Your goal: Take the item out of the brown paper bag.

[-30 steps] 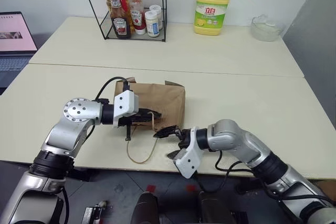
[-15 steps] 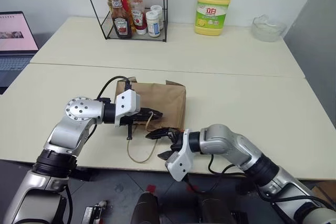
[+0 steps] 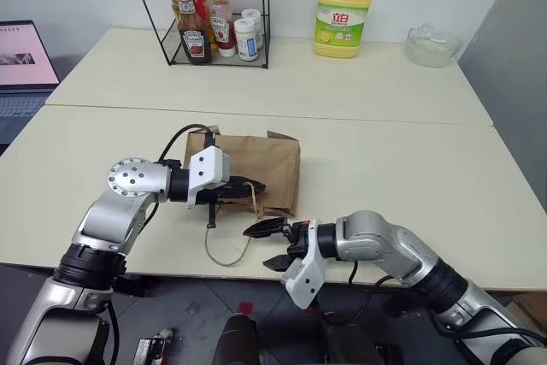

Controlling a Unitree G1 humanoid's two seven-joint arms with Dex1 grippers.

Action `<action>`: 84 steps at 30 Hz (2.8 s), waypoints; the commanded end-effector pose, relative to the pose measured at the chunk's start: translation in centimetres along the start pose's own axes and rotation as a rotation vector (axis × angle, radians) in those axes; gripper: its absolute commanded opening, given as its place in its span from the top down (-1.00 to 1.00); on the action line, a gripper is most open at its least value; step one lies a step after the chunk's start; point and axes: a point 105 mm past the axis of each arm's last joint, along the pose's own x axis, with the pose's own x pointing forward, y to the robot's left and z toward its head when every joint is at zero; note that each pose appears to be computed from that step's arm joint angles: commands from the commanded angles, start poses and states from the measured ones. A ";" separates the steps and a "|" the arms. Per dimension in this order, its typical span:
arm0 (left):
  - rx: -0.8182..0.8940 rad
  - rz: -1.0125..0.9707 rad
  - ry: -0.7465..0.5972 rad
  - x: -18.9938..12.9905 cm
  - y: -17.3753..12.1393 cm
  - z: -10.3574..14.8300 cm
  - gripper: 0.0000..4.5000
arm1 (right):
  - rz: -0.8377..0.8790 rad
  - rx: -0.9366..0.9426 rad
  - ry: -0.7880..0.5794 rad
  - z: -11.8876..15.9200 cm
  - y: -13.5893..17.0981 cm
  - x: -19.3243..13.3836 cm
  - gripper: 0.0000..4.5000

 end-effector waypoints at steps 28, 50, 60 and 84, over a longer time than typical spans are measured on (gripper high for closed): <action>0.063 0.032 -0.033 0.0 1.1 2.2 1.00 | 0.084 0.135 0.151 -3.5 2.2 2.2 0.99; -0.184 0.312 -0.135 -1.1 9.8 8.1 1.00 | 0.181 0.182 0.162 -3.6 4.2 2.1 0.99; -0.203 0.359 -0.190 -1.0 11.8 10.5 1.00 | 0.226 0.186 0.164 -3.6 4.9 2.0 0.99; -0.307 0.082 -0.199 -2.6 7.6 10.7 1.00 | 0.037 0.215 0.201 -5.1 1.1 -2.1 0.01</action>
